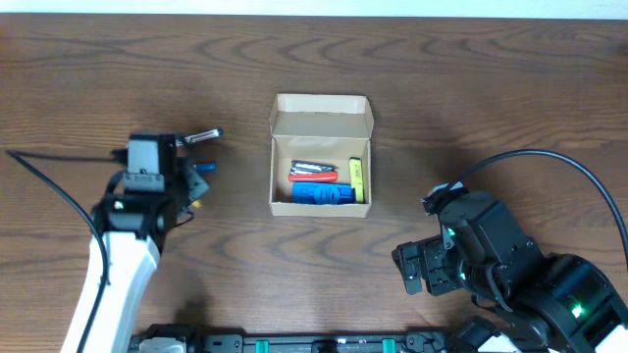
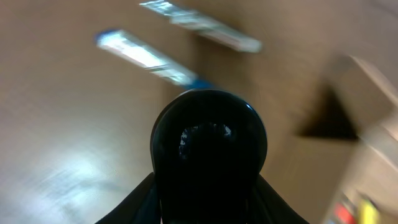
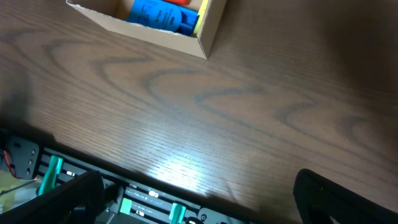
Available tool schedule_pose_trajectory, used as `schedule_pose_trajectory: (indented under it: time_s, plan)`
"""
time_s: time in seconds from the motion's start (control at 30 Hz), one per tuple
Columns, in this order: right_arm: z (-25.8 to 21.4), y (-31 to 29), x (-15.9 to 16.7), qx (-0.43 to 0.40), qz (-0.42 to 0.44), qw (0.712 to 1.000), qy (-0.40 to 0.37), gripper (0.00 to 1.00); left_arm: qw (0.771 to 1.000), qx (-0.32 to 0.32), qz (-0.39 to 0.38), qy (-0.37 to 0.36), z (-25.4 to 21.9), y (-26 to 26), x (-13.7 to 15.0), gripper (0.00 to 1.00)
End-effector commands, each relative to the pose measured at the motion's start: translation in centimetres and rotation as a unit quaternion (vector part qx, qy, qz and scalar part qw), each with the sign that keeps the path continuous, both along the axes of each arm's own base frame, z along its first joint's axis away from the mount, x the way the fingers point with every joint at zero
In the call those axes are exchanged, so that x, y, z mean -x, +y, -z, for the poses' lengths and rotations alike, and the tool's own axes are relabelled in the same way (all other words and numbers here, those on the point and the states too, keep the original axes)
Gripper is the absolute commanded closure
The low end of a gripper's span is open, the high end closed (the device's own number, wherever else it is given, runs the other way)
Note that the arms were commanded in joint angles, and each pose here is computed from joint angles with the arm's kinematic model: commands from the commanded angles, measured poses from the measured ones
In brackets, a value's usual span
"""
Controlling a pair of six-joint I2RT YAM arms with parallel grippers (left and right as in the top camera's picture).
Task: Pack container
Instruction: 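Carry the black correction tape into the box and release it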
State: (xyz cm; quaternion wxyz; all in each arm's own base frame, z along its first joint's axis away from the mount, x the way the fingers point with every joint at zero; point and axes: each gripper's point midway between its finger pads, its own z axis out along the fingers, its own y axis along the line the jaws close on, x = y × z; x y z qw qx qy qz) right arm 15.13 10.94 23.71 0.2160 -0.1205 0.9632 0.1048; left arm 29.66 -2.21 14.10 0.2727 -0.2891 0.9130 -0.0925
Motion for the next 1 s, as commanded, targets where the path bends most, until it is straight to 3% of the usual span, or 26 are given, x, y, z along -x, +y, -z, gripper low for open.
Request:
schedule_pose_trajectory:
  time_s: [0.0, 0.17, 0.4, 0.5, 0.57, 0.7, 0.73, 0.77, 0.97]
  plan:
    - [-0.2, 0.1, 0.0, 0.003, -0.009, 1.0, -0.004, 0.01, 0.984, -0.004, 0.171, -0.051, -2.4, -5.3, -0.4, 0.95]
    - [-0.2, 0.1, 0.0, 0.003, -0.009, 1.0, -0.004, 0.01, 0.945, -0.041, 0.311, -0.089, -4.6, -10.7, -0.7, 0.95]
    - [-0.2, 0.1, 0.0, 0.003, -0.009, 1.0, -0.004, 0.01, 0.868, -0.181, 0.457, -0.064, -5.0, -15.2, -2.0, 0.95]
    - [-0.2, 0.1, 0.0, 0.003, -0.009, 1.0, -0.004, 0.01, 0.811, -0.225, 0.536, -0.059, -4.2, -17.0, -2.5, 0.94]
    - [-0.2, 0.1, 0.0, 0.003, -0.009, 1.0, -0.004, 0.01, 0.751, -0.258, 0.604, -0.063, -3.2, -18.2, -2.6, 0.94]
    - [-0.2, 0.1, 0.0, 0.003, -0.009, 1.0, -0.004, 0.01, 0.61, -0.276, 0.738, -0.087, -1.4, -20.5, -1.3, 0.95]
    - [-0.2, 0.1, 0.0, 0.003, -0.009, 1.0, -0.004, 0.01, 0.589, -0.274, 0.754, -0.093, -1.2, -20.9, -1.1, 0.94]
    - [-0.2, 0.1, 0.0, 0.003, -0.009, 1.0, -0.004, 0.01, 0.573, -0.274, 0.766, -0.099, -1.0, -21.2, -1.0, 0.94]
    - [-0.2, 0.1, 0.0, 0.003, -0.009, 1.0, -0.004, 0.01, 0.54, -0.28, 0.788, -0.094, 0.9, -21.7, -1.5, 0.94]
